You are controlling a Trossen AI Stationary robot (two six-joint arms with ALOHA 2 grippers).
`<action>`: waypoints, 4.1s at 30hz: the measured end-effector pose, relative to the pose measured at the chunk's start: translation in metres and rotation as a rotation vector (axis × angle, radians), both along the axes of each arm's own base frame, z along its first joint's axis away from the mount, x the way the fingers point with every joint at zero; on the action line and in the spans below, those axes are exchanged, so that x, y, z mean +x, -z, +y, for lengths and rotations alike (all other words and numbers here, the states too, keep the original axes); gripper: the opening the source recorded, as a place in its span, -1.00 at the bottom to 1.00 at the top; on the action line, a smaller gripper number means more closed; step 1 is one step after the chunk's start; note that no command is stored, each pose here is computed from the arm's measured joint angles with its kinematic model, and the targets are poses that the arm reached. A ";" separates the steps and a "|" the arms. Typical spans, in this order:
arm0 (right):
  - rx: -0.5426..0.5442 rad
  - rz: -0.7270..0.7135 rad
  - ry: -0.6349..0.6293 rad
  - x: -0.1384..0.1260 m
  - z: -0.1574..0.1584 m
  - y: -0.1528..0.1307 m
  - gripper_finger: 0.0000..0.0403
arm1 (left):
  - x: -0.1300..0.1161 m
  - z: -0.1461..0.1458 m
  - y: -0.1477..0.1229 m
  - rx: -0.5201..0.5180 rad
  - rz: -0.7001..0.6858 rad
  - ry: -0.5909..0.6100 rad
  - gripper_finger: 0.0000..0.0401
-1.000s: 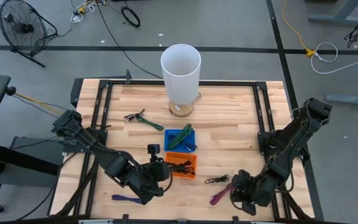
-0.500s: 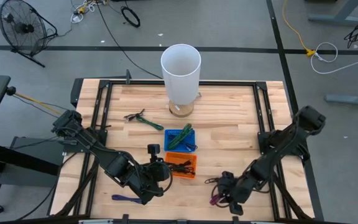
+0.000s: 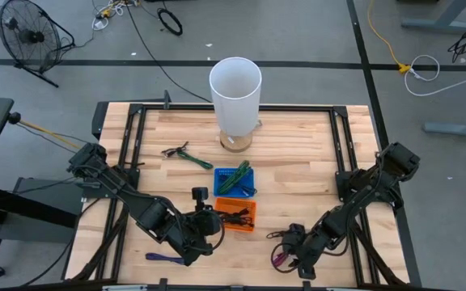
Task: Pick & Place USB Port
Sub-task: Put the pink charger cable into the blue bin
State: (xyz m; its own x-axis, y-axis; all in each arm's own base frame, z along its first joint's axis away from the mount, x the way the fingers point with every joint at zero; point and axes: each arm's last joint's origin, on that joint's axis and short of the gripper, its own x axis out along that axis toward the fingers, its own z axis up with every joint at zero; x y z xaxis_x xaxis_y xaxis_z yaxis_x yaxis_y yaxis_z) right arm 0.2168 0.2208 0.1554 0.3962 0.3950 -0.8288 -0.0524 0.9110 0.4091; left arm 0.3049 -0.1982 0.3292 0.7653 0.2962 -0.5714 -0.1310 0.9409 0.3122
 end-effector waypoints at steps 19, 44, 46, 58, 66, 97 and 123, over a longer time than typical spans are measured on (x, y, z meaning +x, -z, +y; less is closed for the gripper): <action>-0.138 0.048 -0.026 -0.001 -0.002 0.022 0.03 | 0.000 0.000 0.000 0.000 0.000 0.000 -0.71; -0.291 0.102 0.045 -0.001 -0.012 0.017 -0.96 | 0.000 0.000 0.000 -0.009 -0.003 -0.007 -0.71; -0.315 0.080 0.047 0.004 -0.012 0.000 -0.96 | 0.000 0.000 0.000 -0.009 -0.003 -0.007 -0.71; -0.486 -0.049 0.082 0.051 -0.043 -0.084 -0.97 | 0.000 0.000 0.000 -0.007 -0.001 -0.006 -0.71; -0.551 -0.130 0.139 0.094 -0.102 -0.097 -0.97 | 0.000 0.000 0.000 -0.003 0.001 -0.004 -0.71; -0.415 -0.172 0.131 0.154 -0.197 -0.070 -0.97 | -0.003 0.003 0.003 0.041 0.051 0.004 -0.71; -0.346 -0.173 0.106 0.173 -0.197 -0.040 -0.65 | -0.003 0.003 0.003 0.040 0.049 0.003 -0.71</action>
